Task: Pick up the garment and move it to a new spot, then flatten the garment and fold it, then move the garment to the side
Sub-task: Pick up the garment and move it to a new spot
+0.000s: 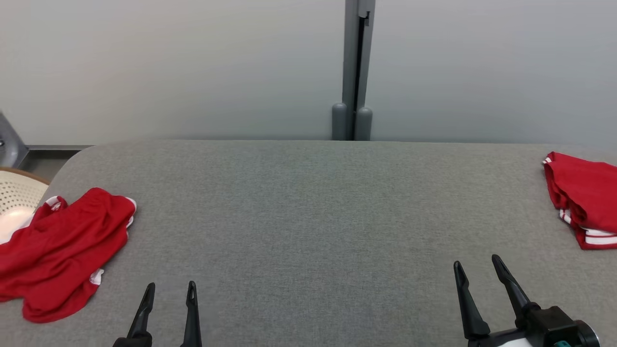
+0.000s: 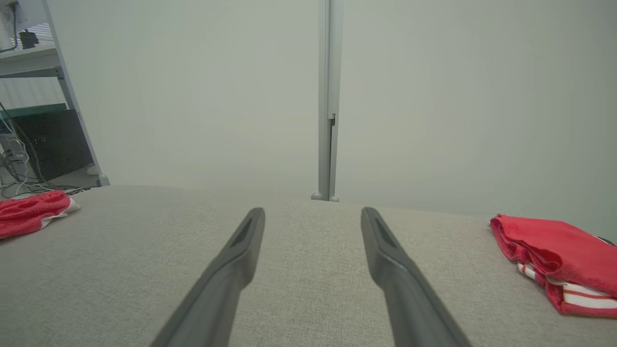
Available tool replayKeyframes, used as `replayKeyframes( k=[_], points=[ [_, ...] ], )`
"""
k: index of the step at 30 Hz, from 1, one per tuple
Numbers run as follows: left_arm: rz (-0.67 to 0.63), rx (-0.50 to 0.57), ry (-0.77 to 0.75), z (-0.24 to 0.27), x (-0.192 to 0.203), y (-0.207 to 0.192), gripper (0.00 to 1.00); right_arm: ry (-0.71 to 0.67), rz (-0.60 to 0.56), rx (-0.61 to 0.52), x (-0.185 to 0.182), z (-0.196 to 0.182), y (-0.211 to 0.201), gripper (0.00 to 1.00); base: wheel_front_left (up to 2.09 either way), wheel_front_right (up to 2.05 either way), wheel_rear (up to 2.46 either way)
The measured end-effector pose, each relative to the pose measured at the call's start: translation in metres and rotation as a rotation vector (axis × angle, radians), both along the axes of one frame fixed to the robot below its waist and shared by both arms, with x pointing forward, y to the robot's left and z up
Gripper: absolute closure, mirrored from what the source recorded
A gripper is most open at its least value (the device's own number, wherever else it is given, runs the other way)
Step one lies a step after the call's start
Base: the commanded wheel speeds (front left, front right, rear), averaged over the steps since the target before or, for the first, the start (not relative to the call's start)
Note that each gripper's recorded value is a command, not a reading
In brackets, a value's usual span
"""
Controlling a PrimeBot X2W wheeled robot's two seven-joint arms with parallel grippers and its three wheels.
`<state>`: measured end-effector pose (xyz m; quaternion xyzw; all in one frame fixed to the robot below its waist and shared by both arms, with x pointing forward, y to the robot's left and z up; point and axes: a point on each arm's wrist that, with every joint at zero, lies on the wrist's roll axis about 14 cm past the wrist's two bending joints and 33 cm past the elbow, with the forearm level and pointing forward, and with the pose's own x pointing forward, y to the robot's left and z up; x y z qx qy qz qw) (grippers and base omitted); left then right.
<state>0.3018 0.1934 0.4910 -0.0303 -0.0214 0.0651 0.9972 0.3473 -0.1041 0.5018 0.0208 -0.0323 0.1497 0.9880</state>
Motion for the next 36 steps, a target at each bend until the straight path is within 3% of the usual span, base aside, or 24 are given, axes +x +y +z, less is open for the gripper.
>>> replayKeyframes(
  k=[26, 31, 36],
  points=[
    [0.420, -0.001, 0.000, -0.004, -0.100, 0.098, 0.00, 0.049, 0.417, 0.013, 0.001, -0.008, 0.135, 0.00, 0.00, 0.00, 0.00],
    [0.409, 0.030, -0.027, 0.009, -0.083, 0.116, 0.00, 0.072, 0.442, 0.008, 0.003, -0.017, 0.139, 0.00, 0.00, 0.00, 0.00],
    [0.354, 0.117, -0.093, 0.048, -0.026, 0.144, 0.00, 0.060, 0.437, -0.036, 0.031, -0.024, 0.126, 0.00, 0.00, 0.00, 0.00]
  ],
)
